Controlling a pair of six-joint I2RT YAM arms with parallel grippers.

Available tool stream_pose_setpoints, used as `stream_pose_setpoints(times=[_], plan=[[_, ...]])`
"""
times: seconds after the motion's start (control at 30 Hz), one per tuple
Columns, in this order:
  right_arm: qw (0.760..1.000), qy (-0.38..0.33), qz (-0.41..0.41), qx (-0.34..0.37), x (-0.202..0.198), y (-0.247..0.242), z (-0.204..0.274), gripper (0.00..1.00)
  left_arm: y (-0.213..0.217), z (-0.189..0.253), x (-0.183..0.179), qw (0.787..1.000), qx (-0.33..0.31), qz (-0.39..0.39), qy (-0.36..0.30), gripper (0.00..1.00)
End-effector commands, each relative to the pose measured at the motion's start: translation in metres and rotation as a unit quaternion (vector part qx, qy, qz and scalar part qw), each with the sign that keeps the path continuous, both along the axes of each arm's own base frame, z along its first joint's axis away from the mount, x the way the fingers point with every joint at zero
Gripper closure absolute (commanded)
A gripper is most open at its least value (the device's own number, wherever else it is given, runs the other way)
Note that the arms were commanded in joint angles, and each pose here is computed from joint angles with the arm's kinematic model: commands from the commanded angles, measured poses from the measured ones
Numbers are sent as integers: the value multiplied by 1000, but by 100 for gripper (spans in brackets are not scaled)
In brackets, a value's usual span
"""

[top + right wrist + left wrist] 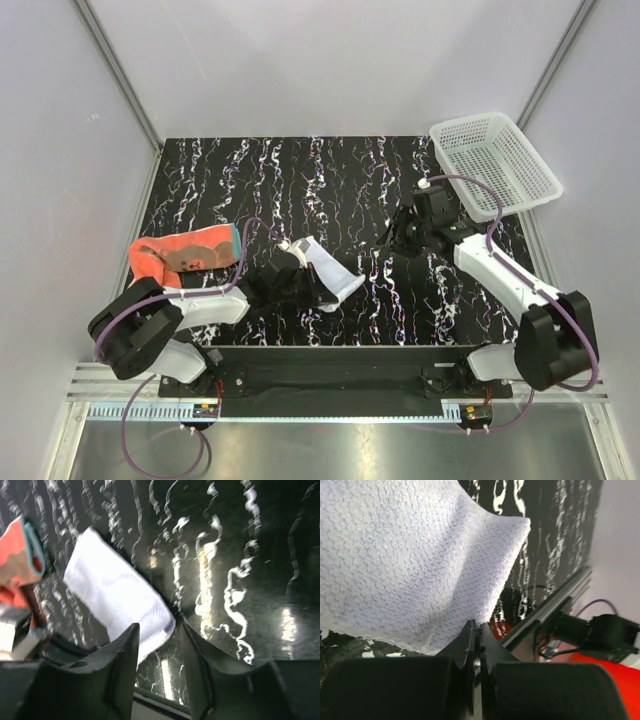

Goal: Roll the towels
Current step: Roll the towel

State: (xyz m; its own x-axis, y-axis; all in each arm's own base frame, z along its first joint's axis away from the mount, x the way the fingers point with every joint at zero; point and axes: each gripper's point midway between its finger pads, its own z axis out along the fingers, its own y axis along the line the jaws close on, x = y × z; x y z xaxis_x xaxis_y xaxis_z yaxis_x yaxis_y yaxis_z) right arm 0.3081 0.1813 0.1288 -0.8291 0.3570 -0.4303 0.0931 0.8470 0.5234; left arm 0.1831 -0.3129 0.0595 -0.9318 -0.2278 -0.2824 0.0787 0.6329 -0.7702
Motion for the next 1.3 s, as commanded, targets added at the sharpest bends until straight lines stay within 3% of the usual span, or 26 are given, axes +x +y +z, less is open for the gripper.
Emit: stream_pose_setpoints(times=[0.0, 0.3, 0.53, 0.8, 1.27], plan=[[994, -42, 52, 88, -9, 26, 18, 57, -9, 33, 7, 997, -76, 26, 8, 100], [965, -54, 144, 213, -42, 65, 9, 72, 7, 0, 5, 987, -90, 75, 110, 100], [958, -36, 164, 232, -53, 82, -8, 75, 2, -9, 5, 976, -132, 80, 152, 100], [946, -30, 193, 259, -64, 100, -24, 82, 12, -22, 9, 970, -127, 99, 180, 100], [937, -20, 200, 285, -56, 112, -58, 86, 23, -32, 11, 961, -132, 111, 216, 100]])
